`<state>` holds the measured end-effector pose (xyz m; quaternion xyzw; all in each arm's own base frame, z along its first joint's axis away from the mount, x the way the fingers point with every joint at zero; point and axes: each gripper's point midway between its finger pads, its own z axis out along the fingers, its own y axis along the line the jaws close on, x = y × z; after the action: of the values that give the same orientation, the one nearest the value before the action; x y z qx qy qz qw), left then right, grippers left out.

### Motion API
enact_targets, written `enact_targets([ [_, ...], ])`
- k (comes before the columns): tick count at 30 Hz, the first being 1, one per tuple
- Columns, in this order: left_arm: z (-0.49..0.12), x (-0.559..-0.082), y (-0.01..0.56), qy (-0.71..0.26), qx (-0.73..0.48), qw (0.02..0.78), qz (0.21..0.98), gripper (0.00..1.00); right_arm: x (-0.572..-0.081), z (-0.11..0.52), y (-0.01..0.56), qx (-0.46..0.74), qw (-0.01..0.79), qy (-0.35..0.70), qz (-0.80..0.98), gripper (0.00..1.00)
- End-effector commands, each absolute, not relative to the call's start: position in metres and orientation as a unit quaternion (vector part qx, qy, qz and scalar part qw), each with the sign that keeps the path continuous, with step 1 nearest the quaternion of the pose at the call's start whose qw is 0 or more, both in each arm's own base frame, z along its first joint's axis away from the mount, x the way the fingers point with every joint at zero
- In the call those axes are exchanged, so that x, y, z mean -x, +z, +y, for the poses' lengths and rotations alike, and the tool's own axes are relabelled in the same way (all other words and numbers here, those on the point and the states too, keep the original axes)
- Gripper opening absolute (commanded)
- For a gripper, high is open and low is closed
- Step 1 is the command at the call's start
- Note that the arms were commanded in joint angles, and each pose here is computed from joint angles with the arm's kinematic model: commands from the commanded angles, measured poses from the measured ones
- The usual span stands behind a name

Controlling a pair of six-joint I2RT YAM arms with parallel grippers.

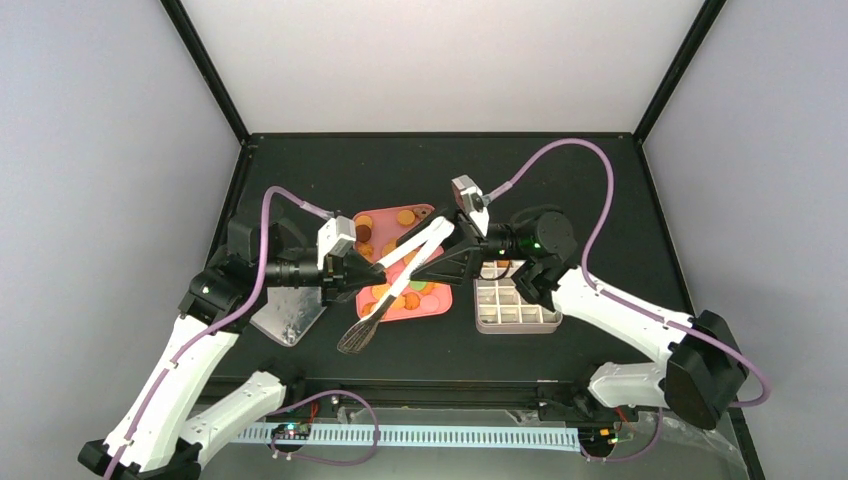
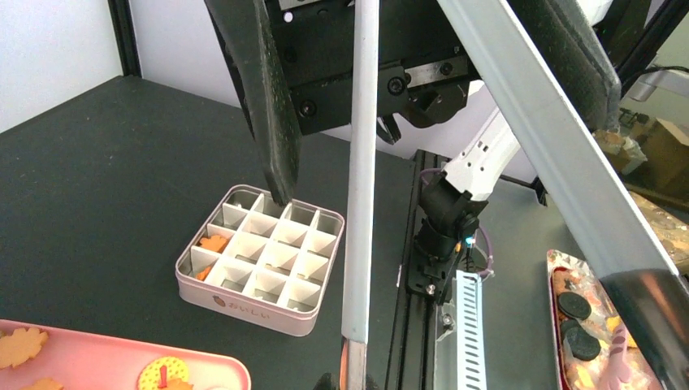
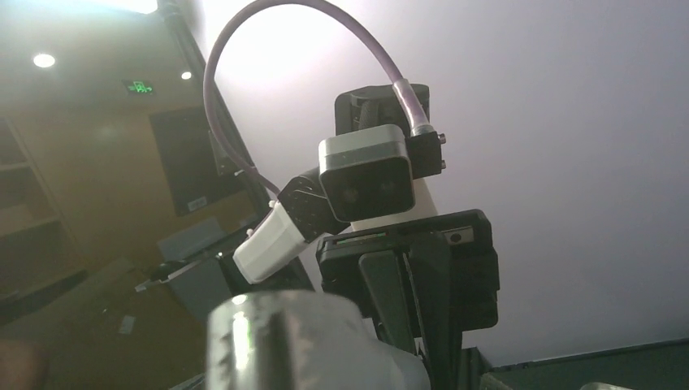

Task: Pack the cookies
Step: Pass from the left arm to the right

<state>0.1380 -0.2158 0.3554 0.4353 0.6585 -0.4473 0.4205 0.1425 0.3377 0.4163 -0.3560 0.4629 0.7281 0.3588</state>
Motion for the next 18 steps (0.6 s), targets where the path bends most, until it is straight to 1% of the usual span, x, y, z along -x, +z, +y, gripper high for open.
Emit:
enact_targets([
  [1,-0.218,-0.135,0.378,-0.464,-0.438,0.435,0.635,0.02,-0.134,0.342,0.435,0.371,0.367,0.735,0.433,0.85],
  [7,-0.218,-0.135,0.376,-0.462,-0.437,0.435,0.637,0.02,-0.139,0.344,0.444,0.346,0.372,0.755,0.415,0.74],
  [11,-0.218,-0.136,0.374,-0.46,-0.437,0.436,0.638,0.02,-0.138,0.35,0.444,0.345,0.353,0.767,0.411,0.68],
  [18,-0.217,-0.137,0.375,-0.455,-0.437,0.444,0.636,0.02,-0.132,0.359,0.431,0.367,0.317,0.762,0.429,0.62],
])
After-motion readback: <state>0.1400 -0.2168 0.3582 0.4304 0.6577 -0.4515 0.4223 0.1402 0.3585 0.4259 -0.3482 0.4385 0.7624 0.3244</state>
